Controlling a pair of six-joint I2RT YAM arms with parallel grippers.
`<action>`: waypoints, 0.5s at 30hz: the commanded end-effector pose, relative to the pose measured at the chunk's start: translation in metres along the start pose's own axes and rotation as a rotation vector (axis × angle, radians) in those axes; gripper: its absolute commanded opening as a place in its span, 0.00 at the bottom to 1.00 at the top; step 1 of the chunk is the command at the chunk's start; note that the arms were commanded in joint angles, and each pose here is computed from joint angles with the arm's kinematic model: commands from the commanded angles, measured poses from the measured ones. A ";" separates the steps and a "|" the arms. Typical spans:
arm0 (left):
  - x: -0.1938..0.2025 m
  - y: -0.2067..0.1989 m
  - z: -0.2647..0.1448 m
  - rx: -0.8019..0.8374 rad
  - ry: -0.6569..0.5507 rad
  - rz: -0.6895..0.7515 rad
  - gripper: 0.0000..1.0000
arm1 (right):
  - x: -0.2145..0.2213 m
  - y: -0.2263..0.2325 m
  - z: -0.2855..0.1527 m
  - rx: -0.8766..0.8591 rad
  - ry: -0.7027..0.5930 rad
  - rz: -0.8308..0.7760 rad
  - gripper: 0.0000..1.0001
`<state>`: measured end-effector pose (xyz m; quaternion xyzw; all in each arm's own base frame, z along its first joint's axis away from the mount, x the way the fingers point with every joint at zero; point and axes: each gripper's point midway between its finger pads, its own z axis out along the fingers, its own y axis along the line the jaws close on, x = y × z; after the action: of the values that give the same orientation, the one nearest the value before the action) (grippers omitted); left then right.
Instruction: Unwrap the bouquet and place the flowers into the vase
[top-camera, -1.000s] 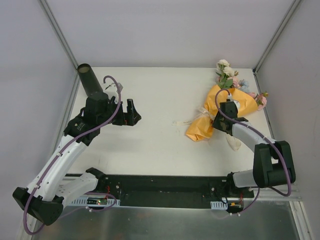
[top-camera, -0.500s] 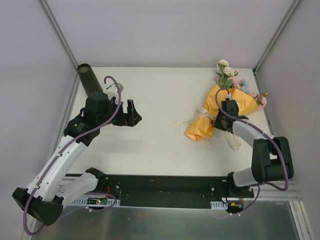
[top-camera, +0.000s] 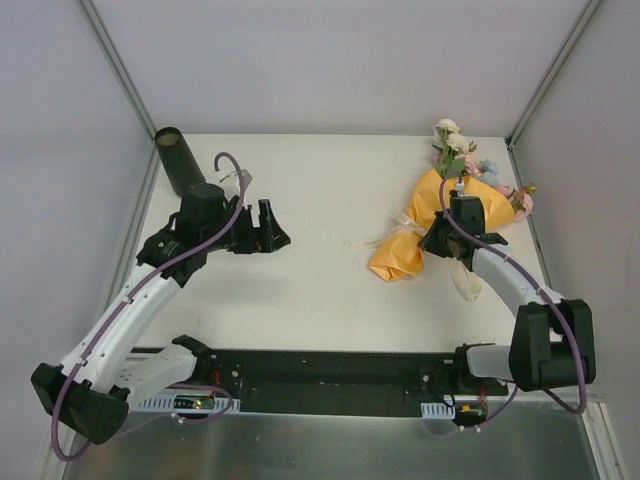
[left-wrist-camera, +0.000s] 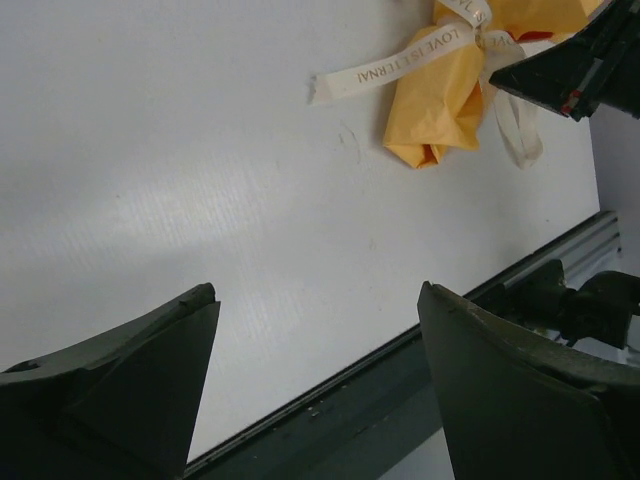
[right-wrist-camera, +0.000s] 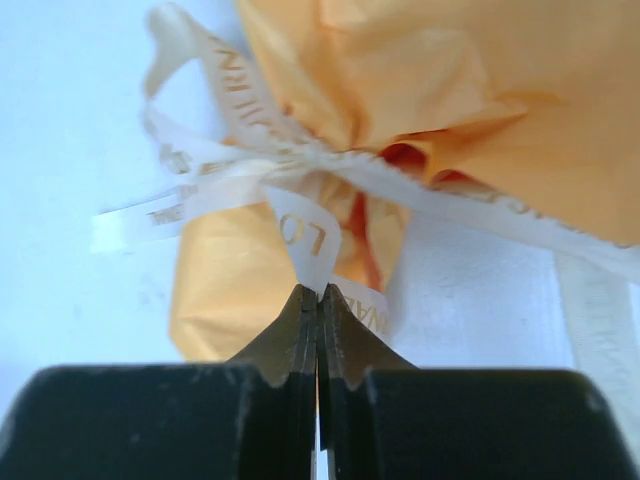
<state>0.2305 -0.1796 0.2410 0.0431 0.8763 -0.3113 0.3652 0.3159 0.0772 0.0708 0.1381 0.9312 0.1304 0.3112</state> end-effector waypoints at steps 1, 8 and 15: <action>0.022 -0.013 0.024 0.071 0.123 -0.206 0.82 | -0.017 0.041 -0.028 -0.181 -0.021 0.082 0.00; 0.024 -0.011 0.090 0.091 0.177 -0.295 0.72 | -0.014 0.064 -0.036 -0.298 0.010 0.156 0.00; 0.023 -0.058 0.164 0.241 0.239 -0.225 0.72 | -0.022 0.067 -0.053 -0.319 -0.050 0.176 0.00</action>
<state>0.2715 -0.2686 0.1323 -0.0234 0.9124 -0.3673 0.1794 0.3091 0.1184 0.1138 0.1690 0.8991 0.2640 0.3054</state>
